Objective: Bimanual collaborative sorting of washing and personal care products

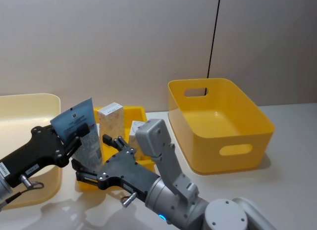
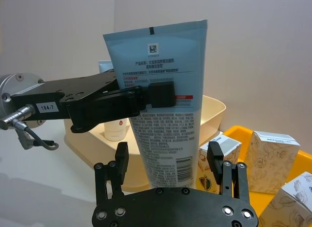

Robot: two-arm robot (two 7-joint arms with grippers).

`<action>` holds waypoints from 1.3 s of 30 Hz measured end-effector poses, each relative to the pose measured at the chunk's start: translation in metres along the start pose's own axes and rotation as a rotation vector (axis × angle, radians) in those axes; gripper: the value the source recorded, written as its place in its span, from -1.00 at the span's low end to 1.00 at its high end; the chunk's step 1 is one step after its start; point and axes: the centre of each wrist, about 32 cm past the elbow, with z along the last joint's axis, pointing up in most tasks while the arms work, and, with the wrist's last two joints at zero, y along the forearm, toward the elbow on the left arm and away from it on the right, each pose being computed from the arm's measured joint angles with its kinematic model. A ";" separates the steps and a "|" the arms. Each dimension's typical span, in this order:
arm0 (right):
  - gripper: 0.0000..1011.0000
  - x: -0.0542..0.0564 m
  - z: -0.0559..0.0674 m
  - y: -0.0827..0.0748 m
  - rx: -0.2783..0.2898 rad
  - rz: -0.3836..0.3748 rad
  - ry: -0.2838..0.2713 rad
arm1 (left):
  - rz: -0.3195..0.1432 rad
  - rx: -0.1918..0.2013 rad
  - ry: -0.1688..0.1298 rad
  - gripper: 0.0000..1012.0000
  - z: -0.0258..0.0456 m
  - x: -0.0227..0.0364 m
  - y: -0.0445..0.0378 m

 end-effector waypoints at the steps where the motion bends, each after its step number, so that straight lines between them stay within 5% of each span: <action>1: 0.98 0.000 0.000 0.000 0.000 0.000 0.000 | 0.000 0.000 0.000 -0.60 0.0000 0.0000 0.0000; 10: 0.96 -0.003 -0.001 0.009 -0.016 -0.016 -0.033 | 0.000 0.000 0.000 -0.60 0.0000 0.0000 0.0000; 20: 0.51 -0.005 -0.001 0.013 -0.022 -0.024 -0.050 | 0.000 0.000 0.000 -0.60 0.0001 0.0000 0.0001; 35: 0.30 -0.005 -0.001 0.016 -0.025 -0.028 -0.059 | 0.001 0.000 0.000 -0.60 0.0000 0.0000 0.0001; 39: 0.25 -0.006 -0.001 0.016 -0.029 -0.029 -0.059 | 0.000 -0.002 0.001 -0.46 -0.0001 -0.0003 -0.0004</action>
